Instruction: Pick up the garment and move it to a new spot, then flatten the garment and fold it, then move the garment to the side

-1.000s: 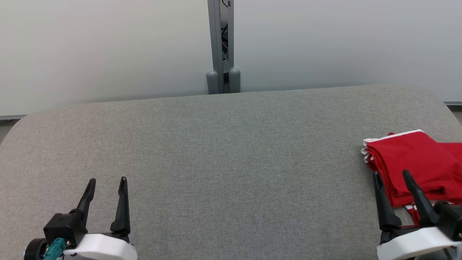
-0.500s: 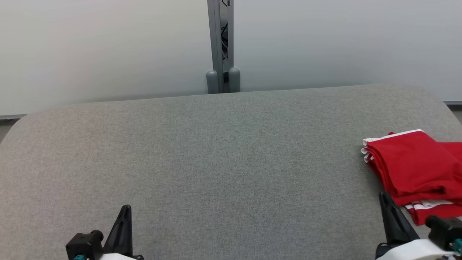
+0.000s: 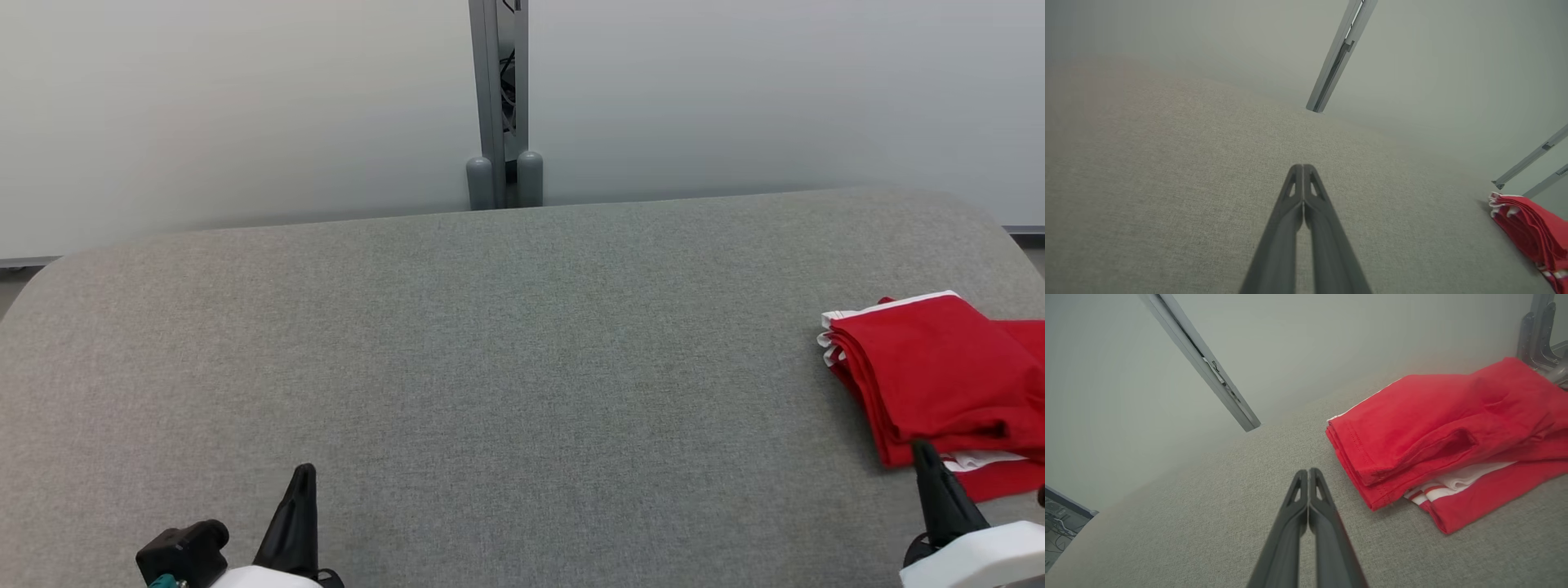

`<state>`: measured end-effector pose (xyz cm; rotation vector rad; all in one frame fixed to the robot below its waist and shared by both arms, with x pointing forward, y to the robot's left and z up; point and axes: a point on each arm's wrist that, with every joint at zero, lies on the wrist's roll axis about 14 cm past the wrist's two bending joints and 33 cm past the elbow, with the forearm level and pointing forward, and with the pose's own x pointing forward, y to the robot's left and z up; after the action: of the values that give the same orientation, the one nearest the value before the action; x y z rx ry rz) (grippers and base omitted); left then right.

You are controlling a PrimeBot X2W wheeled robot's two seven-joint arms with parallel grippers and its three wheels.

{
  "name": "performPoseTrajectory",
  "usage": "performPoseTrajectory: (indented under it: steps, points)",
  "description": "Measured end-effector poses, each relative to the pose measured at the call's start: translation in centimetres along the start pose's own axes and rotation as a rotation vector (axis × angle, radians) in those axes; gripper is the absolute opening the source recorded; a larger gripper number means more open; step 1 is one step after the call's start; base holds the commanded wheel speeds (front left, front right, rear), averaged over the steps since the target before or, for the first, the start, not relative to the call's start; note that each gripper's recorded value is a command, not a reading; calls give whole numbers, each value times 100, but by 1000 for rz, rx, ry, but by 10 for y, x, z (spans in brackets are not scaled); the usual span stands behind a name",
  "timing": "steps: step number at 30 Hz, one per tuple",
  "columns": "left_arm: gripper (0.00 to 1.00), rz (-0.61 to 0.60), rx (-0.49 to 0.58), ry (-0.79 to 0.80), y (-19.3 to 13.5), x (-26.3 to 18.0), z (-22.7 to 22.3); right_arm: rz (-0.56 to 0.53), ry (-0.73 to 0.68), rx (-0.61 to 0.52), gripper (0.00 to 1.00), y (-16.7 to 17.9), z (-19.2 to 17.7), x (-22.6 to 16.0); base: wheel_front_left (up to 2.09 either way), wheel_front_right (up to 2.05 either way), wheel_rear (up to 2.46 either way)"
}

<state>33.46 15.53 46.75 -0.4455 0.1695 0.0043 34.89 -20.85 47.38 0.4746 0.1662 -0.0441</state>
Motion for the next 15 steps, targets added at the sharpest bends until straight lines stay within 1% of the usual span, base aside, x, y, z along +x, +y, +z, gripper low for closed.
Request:
performPoseTrajectory:
  steps: [15]
  points:
    - [0,-32,-225,7,-12,5,-1,-68,47,227,0,-31,5,3,0,0,0]
